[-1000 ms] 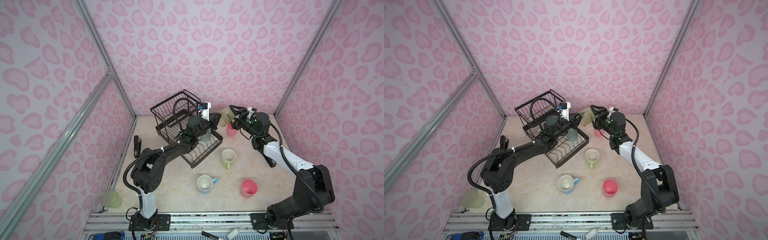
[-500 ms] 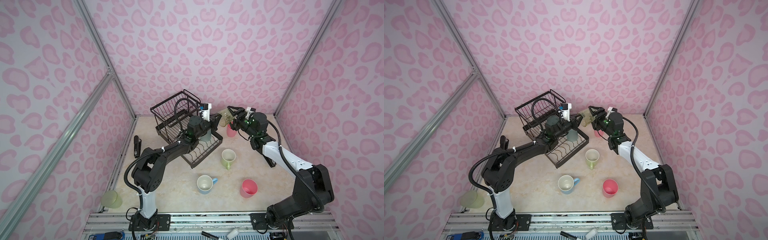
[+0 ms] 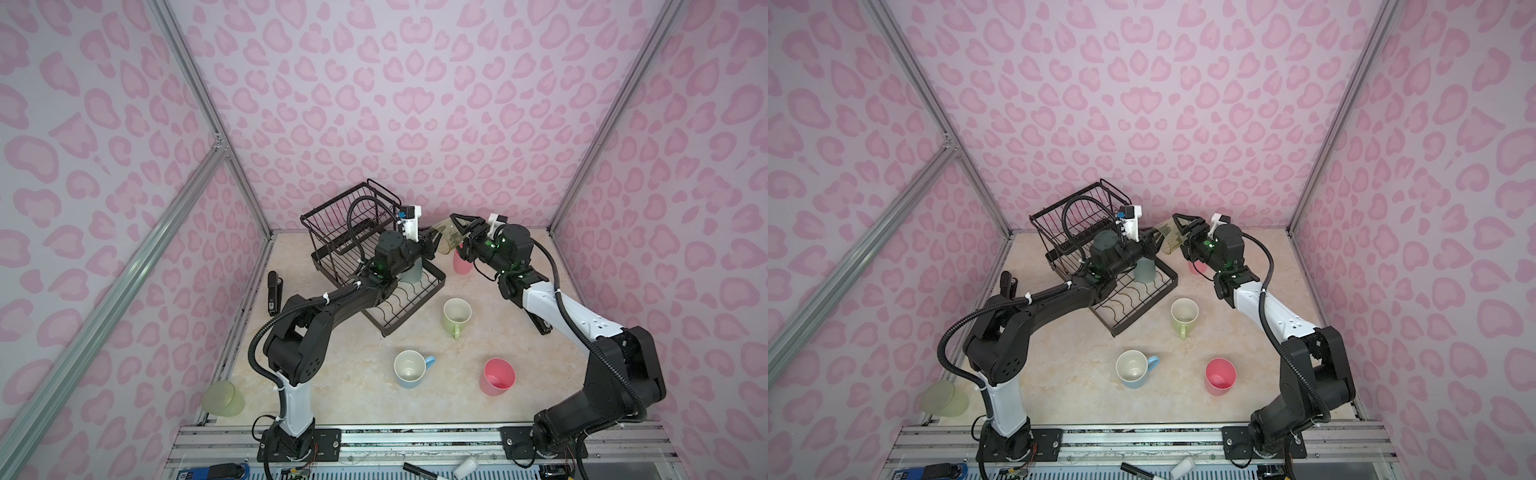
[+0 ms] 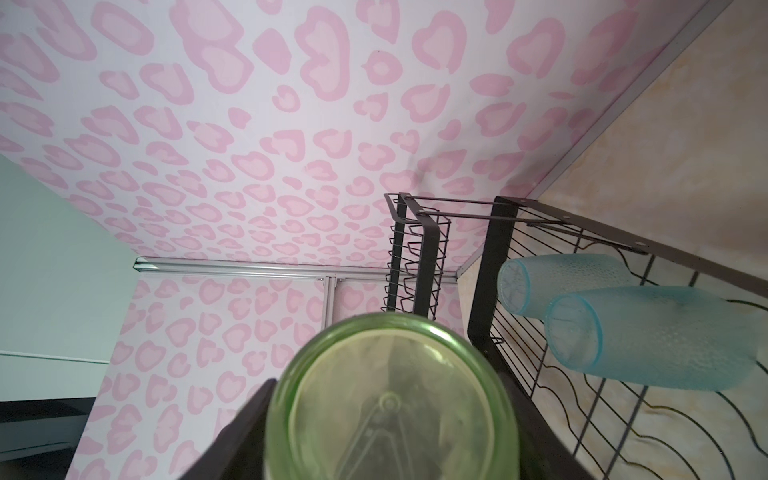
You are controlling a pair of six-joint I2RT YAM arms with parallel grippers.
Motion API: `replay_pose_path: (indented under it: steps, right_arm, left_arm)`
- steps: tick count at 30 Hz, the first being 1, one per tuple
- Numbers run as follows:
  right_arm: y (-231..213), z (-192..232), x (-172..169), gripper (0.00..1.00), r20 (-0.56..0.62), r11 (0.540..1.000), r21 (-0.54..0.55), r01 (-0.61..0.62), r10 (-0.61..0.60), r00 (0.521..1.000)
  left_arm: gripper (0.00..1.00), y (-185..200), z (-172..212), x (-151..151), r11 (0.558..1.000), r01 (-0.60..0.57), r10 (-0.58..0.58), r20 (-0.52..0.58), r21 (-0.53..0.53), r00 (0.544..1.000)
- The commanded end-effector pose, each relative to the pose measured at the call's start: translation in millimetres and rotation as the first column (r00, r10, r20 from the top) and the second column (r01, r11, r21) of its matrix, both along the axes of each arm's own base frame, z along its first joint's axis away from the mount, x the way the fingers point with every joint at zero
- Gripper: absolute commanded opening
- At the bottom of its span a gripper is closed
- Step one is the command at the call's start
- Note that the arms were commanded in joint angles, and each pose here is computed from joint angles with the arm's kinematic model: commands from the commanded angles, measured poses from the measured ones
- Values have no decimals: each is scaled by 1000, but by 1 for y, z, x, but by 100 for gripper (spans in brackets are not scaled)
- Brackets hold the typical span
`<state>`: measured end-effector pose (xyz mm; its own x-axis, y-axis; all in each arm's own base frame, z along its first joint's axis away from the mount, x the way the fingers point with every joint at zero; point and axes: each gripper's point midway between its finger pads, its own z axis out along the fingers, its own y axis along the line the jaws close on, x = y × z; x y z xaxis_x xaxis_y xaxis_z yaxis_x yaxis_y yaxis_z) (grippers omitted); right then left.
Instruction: Load the cups into the dish rack
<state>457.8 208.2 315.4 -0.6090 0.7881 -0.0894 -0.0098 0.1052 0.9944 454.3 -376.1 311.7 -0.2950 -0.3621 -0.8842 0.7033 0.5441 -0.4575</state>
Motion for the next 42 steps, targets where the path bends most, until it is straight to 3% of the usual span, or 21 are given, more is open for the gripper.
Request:
replay_pose_path:
  steps: [1, 9, 17, 21, 30, 42]
  right_arm:
    - [0, -7, 2, 59, 13, 999, -39, -2, 3, 1000]
    - [-15, -16, 6, 54, 36, 991, -125, 50, -46, 998]
    - [-30, -22, 8, 52, 102, 959, -262, 106, -81, 991]
    - [-35, -18, 4, 52, 192, 937, -317, 145, -86, 978]
    - [-40, -27, -1, 51, 307, 830, -512, 223, -66, 950]
    - [11, -46, -30, 51, 468, 688, -672, 274, 107, 877]
  left_arm:
    - [41, 2, 15, -4, 1000, 5, -4, 41, -30, 999]
    - [62, 12, 6, -12, 1000, -13, 13, 16, -5, 1000]
    - [73, 28, -2, -21, 997, -59, 60, -28, 51, 998]
    - [77, 42, -14, -23, 988, -114, 123, -87, 103, 989]
    - [80, 71, -27, -44, 968, -165, 201, -192, 187, 961]
    - [91, 114, -15, -86, 925, -185, 280, -264, 332, 923]
